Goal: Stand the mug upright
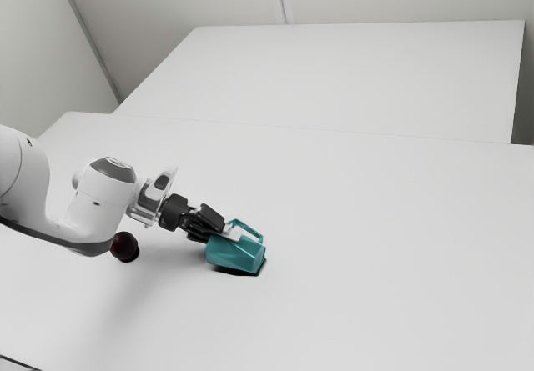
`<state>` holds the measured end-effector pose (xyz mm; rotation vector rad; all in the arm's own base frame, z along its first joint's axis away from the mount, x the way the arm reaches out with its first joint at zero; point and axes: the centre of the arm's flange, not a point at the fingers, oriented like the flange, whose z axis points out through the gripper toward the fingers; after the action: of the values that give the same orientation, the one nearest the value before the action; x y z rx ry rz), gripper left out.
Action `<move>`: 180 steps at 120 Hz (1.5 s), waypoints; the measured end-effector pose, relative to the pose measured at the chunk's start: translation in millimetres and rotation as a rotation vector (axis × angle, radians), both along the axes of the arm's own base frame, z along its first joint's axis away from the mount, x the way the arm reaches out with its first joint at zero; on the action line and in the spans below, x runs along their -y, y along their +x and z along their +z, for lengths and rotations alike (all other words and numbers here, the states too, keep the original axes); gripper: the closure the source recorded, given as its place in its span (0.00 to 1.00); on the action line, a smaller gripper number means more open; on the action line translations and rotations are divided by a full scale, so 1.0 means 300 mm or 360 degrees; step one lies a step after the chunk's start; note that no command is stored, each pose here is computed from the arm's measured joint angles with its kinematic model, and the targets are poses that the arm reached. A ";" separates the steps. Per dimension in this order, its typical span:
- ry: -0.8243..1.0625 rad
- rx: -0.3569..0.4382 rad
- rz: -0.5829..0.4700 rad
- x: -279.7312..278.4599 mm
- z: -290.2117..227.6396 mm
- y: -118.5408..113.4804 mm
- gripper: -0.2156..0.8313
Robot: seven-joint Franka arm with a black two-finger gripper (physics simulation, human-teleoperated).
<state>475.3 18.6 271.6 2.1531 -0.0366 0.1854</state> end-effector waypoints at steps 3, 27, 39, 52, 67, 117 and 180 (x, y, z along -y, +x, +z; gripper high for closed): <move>0.0000 -0.0001 0.0001 0.000 0.001 0.000 0.81; 0.0001 -0.0006 0.0005 0.003 0.014 0.003 0.89; 0.0000 0.0020 0.0008 0.003 0.050 0.008 0.92; -0.0001 0.0056 0.0009 0.004 0.103 0.012 0.93; 0.0017 0.0112 -0.0015 0.011 0.181 0.045 0.94; 0.0965 0.0126 -0.0466 -0.047 0.539 0.250 0.95; 0.1620 -0.0208 -0.0127 -0.219 0.213 0.424 0.95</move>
<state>602.6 84.5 335.6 3.1654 -0.1712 -0.0453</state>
